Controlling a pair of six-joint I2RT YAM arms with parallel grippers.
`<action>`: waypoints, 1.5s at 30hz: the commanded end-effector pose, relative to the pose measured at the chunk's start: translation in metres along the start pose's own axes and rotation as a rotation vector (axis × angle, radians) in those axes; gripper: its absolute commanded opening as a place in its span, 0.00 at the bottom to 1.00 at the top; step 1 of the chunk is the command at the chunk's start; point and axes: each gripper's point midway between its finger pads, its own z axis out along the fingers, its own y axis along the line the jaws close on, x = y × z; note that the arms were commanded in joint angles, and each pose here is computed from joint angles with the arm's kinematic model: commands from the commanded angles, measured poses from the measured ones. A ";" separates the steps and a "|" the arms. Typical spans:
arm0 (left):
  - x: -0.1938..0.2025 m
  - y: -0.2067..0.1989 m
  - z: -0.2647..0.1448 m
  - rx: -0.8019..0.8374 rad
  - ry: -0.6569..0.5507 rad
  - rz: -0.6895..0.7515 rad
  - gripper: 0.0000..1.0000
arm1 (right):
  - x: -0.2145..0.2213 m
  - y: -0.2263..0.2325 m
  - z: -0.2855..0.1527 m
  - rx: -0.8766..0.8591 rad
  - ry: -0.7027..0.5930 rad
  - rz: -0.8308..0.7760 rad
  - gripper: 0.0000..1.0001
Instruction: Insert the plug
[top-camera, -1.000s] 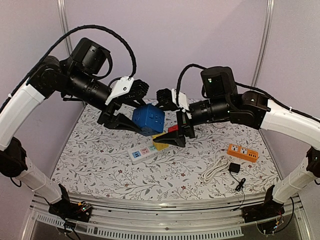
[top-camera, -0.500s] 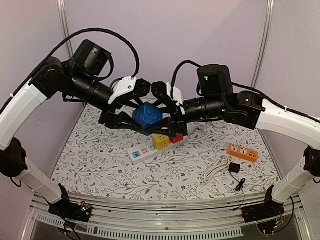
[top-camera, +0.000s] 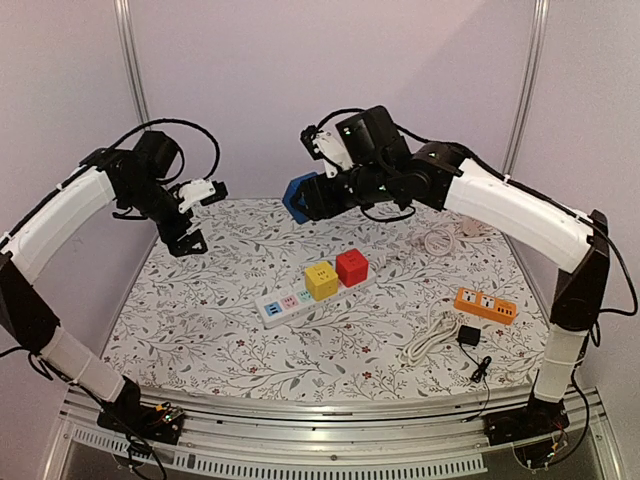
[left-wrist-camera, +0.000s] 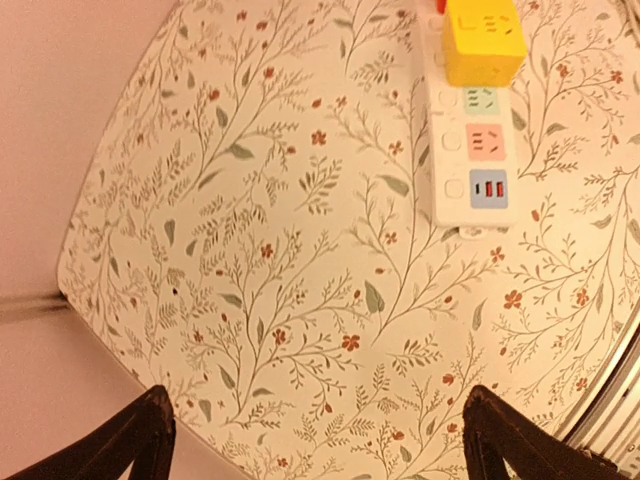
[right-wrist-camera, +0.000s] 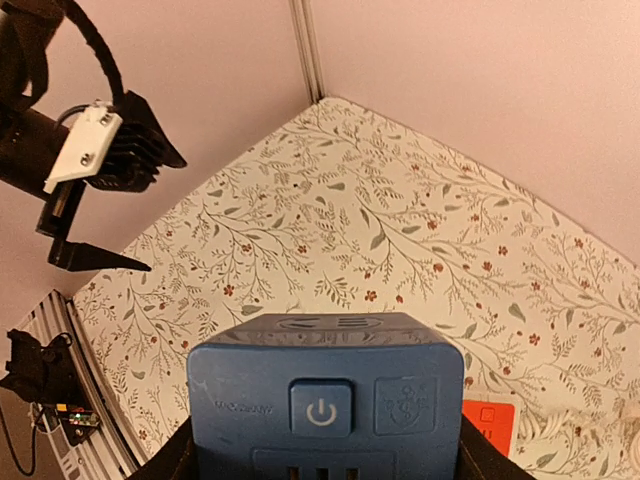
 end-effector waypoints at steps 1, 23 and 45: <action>0.080 0.018 0.019 -0.023 0.242 -0.259 0.99 | 0.071 -0.010 0.050 0.131 0.245 0.158 0.00; 0.127 -0.018 0.119 0.150 0.176 -0.786 0.99 | 0.196 0.003 0.147 0.329 0.505 0.147 0.00; 0.131 -0.010 0.117 0.090 0.171 -0.762 0.99 | 0.206 -0.002 0.177 0.316 0.477 0.135 0.00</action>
